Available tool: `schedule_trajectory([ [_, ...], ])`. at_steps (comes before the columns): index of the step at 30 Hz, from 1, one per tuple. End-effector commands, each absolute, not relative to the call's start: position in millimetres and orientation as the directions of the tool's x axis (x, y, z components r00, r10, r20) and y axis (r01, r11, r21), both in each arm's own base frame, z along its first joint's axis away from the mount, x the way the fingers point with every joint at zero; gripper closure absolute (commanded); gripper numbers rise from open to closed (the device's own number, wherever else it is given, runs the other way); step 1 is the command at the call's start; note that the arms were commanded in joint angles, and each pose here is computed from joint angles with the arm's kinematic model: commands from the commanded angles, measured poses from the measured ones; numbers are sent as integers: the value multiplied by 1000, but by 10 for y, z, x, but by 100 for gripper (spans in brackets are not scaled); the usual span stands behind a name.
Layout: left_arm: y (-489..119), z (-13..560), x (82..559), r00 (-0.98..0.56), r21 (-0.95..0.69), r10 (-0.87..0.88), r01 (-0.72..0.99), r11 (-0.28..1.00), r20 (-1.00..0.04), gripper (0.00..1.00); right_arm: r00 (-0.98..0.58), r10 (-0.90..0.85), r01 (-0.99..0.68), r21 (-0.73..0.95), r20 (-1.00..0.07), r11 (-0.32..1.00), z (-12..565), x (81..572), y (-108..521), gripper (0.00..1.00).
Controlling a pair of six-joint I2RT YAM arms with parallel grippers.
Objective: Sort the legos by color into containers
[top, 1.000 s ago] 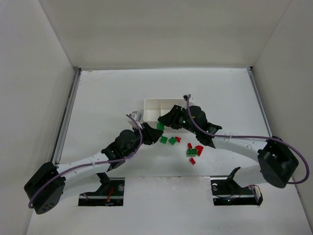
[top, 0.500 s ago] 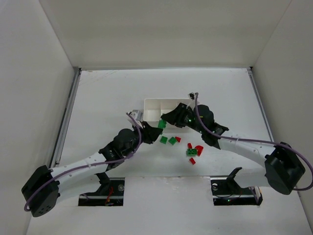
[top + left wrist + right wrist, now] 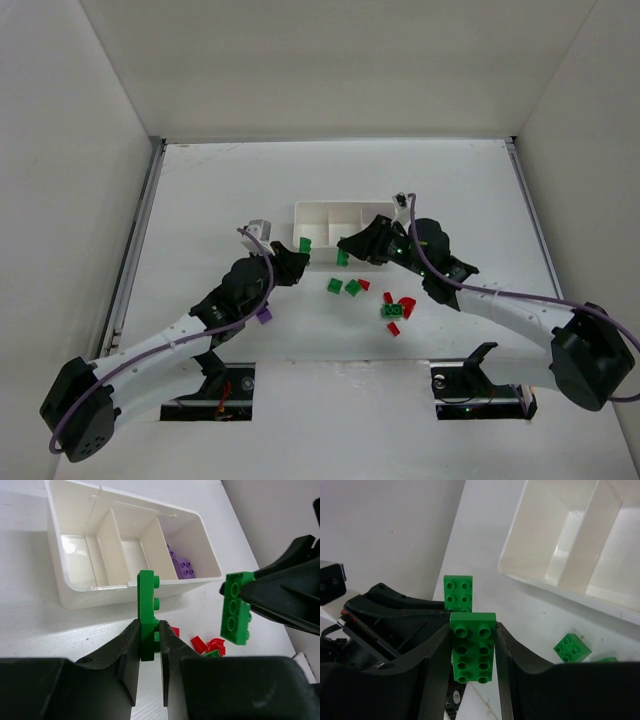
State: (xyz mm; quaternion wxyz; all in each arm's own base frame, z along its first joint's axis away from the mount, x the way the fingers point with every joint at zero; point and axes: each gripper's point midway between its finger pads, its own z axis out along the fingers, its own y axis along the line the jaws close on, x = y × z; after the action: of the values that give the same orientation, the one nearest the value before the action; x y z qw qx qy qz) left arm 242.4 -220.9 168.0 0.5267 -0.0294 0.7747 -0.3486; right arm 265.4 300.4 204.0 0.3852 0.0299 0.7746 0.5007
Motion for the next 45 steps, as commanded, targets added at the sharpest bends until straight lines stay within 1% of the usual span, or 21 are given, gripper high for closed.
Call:
schedule_trajectory([
  [1, -2160, 2000, 2519, -378, -586, -466, 323, 743, -800, 89, -661, 445, -398, 786, -603, 474, 2237, 2664, 2953, 69],
  [5, -2154, 2128, 2505, -361, -603, -492, 335, 724, -792, 89, -629, 451, -397, 760, -633, 514, 2283, 2744, 2866, 69],
  [8, -2137, 2212, 2484, -349, -617, -514, 340, 710, -783, 88, -586, 451, -373, 718, -674, 588, 2273, 2875, 2768, 69],
  [12, -2077, 2218, 2475, -346, -629, -531, 318, 709, -773, 88, -532, 433, -332, 649, -728, 685, 2216, 3072, 2659, 69],
  [19, -1870, 2178, 2511, -323, -634, -553, 258, 729, -768, 88, -459, 375, -276, 530, -806, 802, 2102, 3403, 2517, 69],
  [26, -1699, 2084, 2571, -310, -647, -579, 203, 735, -754, 87, -463, 311, -258, 462, -830, 848, 1925, 3674, 2615, 69],
  [30, -1756, 2055, 2603, -330, -650, -572, 216, 729, -751, 87, -448, 292, -252, 433, -845, 865, 1912, 3826, 2682, 69],
  [35, -1867, 2051, 2667, -345, -655, -568, 242, 716, -748, 87, -469, 268, -225, 407, -841, 885, 1710, 3960, 2734, 67],
  [37, -1924, 2067, 2689, -350, -658, -566, 255, 709, -746, 87, -473, 268, -221, 408, -839, 886, 1671, 3984, 2749, 65],
  [39, -1989, 2089, 2706, -357, -660, -563, 270, 701, -745, 87, -474, 267, -219, 406, -839, 887, 1649, 4001, 2758, 59],
  [41, -2052, 2122, 2715, -360, -661, -561, 286, 694, -745, 87, -474, 270, -213, 407, -838, 888, 1642, 4009, 2756, 47],
  [43, -2108, 2138, 2727, -363, -662, -560, 296, 689, -745, 87, -461, 281, -219, 415, -842, 883, 1738, 3998, 2748, 37],
  [45, -2169, 2164, 2742, -368, -663, -558, 304, 684, -744, 87, -436, 298, -232, 426, -849, 875, 1897, 3961, 2721, 31],
])
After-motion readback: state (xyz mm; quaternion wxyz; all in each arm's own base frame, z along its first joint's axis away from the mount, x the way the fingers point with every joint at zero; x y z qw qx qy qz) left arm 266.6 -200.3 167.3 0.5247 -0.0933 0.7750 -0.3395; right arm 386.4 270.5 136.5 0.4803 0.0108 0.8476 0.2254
